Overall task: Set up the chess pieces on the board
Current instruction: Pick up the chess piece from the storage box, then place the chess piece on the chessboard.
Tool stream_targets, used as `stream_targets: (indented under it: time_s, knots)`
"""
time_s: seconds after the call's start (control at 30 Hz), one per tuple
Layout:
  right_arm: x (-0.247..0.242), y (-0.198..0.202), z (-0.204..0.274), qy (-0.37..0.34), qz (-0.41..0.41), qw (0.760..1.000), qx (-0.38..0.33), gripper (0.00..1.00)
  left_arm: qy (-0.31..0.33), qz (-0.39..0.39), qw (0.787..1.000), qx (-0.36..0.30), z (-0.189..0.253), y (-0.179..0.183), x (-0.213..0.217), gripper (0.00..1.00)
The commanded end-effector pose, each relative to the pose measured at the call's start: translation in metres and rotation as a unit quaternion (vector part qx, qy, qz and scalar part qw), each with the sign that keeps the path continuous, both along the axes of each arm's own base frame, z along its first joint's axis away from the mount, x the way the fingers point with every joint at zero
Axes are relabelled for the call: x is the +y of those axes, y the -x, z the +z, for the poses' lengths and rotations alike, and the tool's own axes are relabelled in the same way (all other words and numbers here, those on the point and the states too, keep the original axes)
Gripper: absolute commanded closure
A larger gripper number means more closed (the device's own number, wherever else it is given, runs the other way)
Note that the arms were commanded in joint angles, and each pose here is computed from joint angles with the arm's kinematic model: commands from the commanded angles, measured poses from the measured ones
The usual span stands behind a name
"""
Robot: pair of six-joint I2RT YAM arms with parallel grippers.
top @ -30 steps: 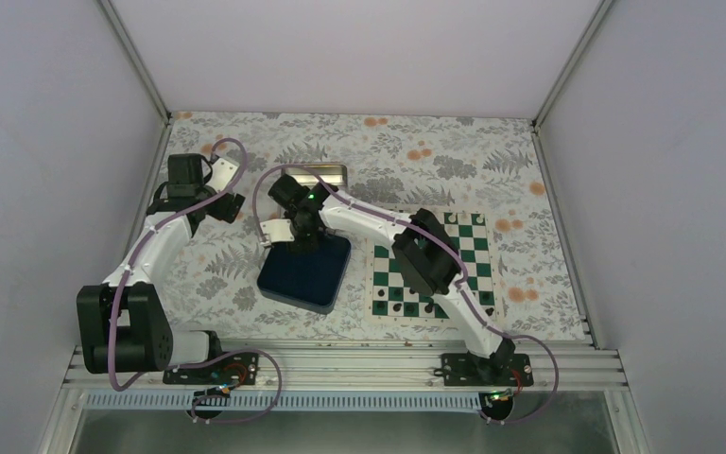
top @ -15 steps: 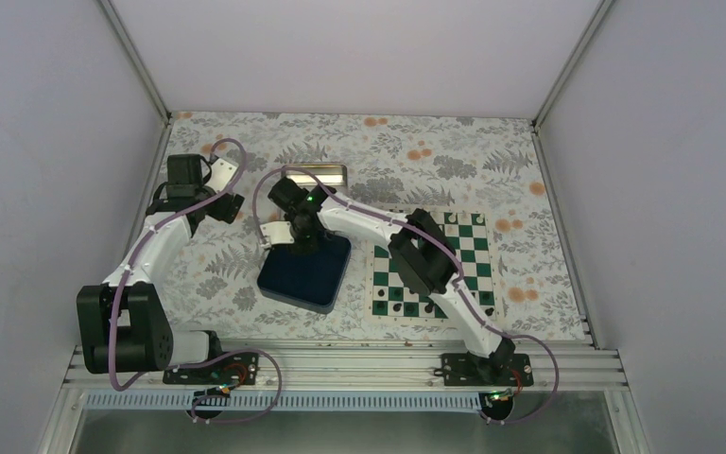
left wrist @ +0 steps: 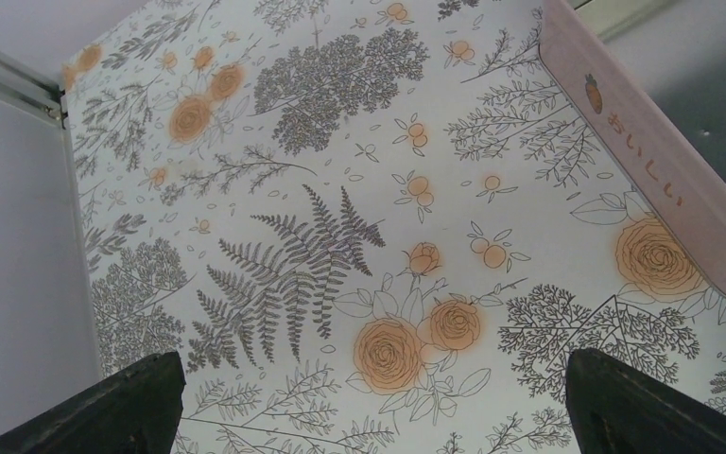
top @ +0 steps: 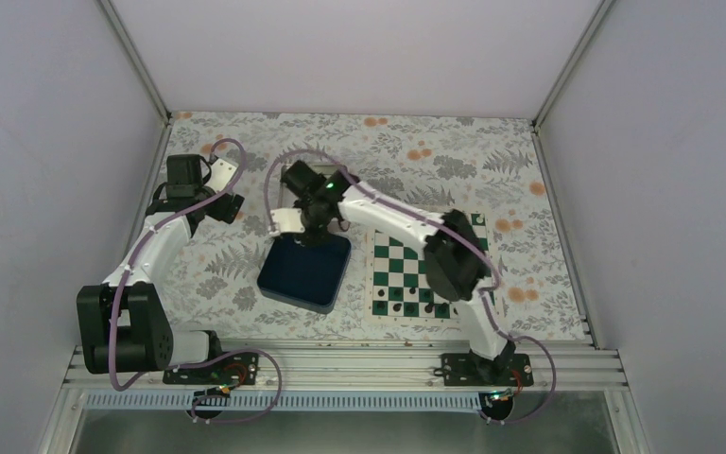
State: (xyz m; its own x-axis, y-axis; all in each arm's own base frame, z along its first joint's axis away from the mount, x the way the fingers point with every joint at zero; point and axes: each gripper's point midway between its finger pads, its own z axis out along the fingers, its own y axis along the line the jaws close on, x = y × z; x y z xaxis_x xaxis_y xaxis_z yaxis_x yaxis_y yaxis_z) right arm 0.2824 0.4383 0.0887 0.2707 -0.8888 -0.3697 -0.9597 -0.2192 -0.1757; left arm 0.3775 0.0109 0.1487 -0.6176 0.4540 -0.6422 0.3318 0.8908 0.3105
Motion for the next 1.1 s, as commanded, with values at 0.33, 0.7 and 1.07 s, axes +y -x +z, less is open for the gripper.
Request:
stream_targets:
  time_s: [0.33,0.7,1.07]
  knots:
    - [-0.260,-0.075,0.101,-0.020,-0.277,0.960,-0.044,0.96,0.016,0.003,1.000,-0.007,0.006,-0.012,0.000,0.00]
    - [-0.395,-0.069,0.018,0.019,-0.395,0.918,0.014,0.96,0.017,0.005,1.000,-0.002,0.002,-0.012,0.000,0.00]
    - [-0.424,-0.072,-0.032,0.050,-0.423,0.903,0.057,0.96,0.014,0.008,1.000,0.005,-0.006,-0.009,0.001,0.00]
